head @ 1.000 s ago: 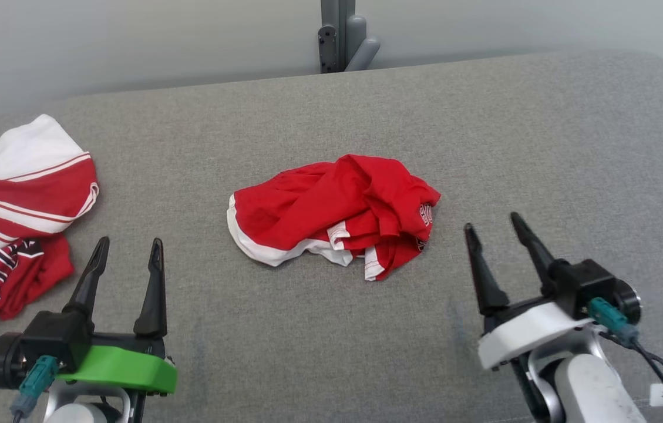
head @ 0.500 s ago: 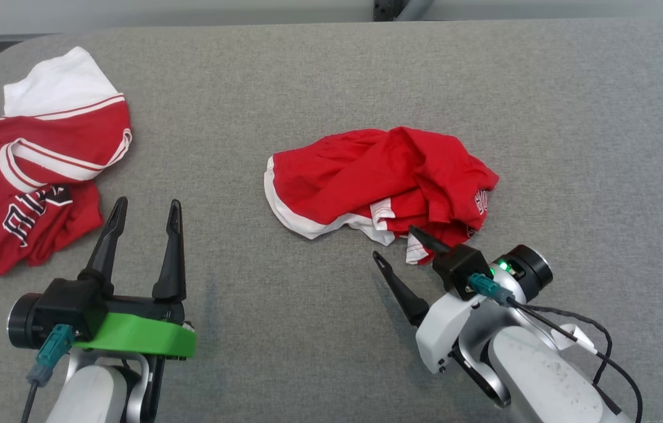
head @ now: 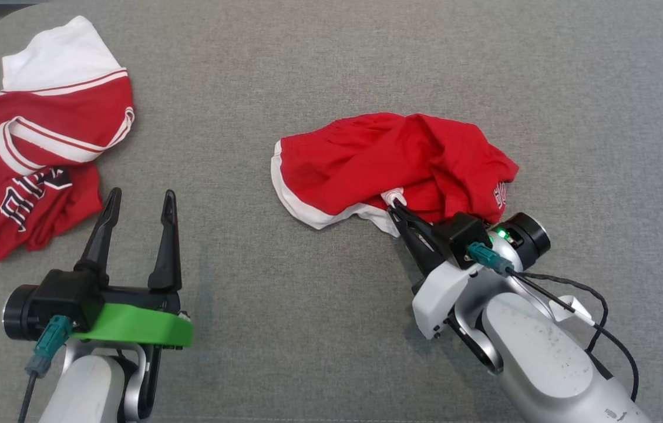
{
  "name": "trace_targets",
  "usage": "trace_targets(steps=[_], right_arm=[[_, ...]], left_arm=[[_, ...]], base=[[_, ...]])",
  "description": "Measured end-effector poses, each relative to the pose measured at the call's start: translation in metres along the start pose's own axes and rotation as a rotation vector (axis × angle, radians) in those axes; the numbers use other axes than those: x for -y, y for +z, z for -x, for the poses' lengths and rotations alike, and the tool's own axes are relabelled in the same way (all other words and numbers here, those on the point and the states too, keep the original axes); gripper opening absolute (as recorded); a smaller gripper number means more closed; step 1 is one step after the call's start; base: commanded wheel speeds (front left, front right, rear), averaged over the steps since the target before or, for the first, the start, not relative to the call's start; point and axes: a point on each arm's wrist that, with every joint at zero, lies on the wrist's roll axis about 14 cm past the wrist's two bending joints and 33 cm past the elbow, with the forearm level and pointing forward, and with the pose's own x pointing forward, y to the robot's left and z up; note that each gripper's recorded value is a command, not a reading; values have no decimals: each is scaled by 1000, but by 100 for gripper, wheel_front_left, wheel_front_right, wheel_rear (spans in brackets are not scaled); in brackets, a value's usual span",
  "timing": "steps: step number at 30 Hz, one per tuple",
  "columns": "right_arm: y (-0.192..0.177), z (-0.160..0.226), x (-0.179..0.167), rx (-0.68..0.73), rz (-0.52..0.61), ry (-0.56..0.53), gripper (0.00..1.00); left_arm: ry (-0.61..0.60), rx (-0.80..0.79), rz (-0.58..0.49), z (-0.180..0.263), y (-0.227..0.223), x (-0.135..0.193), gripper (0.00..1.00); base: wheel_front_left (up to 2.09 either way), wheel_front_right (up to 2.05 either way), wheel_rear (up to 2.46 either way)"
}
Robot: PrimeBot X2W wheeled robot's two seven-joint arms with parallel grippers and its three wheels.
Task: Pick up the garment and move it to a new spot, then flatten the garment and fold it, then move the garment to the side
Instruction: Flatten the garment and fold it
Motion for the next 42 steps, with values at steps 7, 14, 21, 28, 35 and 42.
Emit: trace_targets(steps=[7, 14, 21, 28, 35, 42], right_arm=[[47, 17, 23, 168, -7, -70, 0], [79, 57, 62, 288, -22, -219, 0], [62, 103, 102, 264, -95, -406, 0], [-5, 121, 107, 103, -232, -487, 0], [-30, 129, 109, 66, -280, -528, 71], [-23, 150, 111, 110, -275, -565, 100]], left_arm=[[-43, 15, -5, -11, 2, 13, 100], [-90, 31, -8, -22, 7, 27, 100], [-122, 35, -9, -26, 10, 38, 100], [-120, 26, -9, -24, 8, 37, 100], [-115, 25, -9, -23, 8, 36, 100], [-102, 30, -7, -13, 13, 35, 100]], base=[[0, 0, 0], [0, 0, 0], [0, 0, 0], [0, 0, 0], [0, 0, 0], [0, 0, 0]])
